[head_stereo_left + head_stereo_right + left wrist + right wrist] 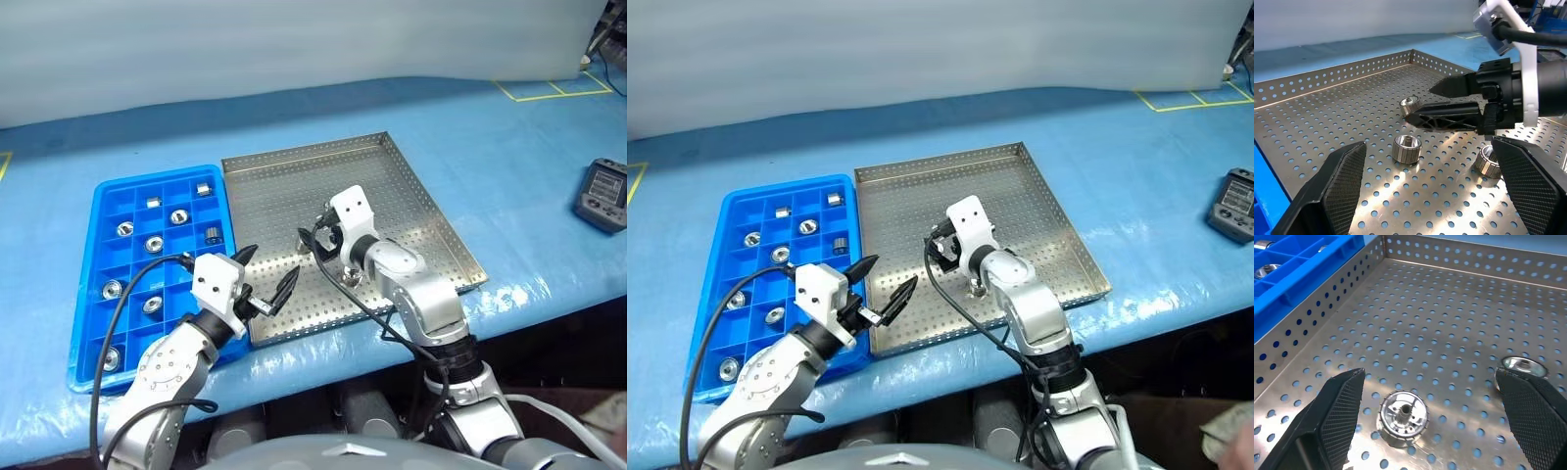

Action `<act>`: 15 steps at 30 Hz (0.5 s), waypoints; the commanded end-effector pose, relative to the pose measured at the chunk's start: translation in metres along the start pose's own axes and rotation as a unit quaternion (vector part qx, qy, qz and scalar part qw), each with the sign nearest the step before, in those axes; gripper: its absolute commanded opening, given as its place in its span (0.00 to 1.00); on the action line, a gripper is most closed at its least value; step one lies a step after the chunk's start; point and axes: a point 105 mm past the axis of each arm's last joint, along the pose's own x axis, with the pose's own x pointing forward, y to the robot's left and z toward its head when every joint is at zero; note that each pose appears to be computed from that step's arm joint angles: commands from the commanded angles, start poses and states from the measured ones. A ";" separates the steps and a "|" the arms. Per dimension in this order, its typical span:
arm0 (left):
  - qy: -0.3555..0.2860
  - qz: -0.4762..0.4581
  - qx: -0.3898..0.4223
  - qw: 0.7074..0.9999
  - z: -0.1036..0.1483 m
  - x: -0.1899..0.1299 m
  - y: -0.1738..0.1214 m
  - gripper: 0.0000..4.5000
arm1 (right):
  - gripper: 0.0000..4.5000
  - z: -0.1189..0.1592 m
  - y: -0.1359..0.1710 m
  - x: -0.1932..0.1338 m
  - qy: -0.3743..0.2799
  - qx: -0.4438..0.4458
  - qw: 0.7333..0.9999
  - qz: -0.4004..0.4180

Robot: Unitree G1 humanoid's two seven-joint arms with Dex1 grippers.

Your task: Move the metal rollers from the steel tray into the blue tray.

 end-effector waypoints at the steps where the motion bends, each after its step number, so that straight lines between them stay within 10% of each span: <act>1: -0.023 0.003 0.008 1.000 0.010 -0.004 -0.003 0.99 | 1.00 0.011 0.004 0.009 -0.024 -0.009 1.000 0.012; 15: -0.015 0.011 0.007 1.000 0.007 -0.013 -0.005 0.99 | 0.96 -0.030 0.003 0.023 0.033 0.011 0.999 0.018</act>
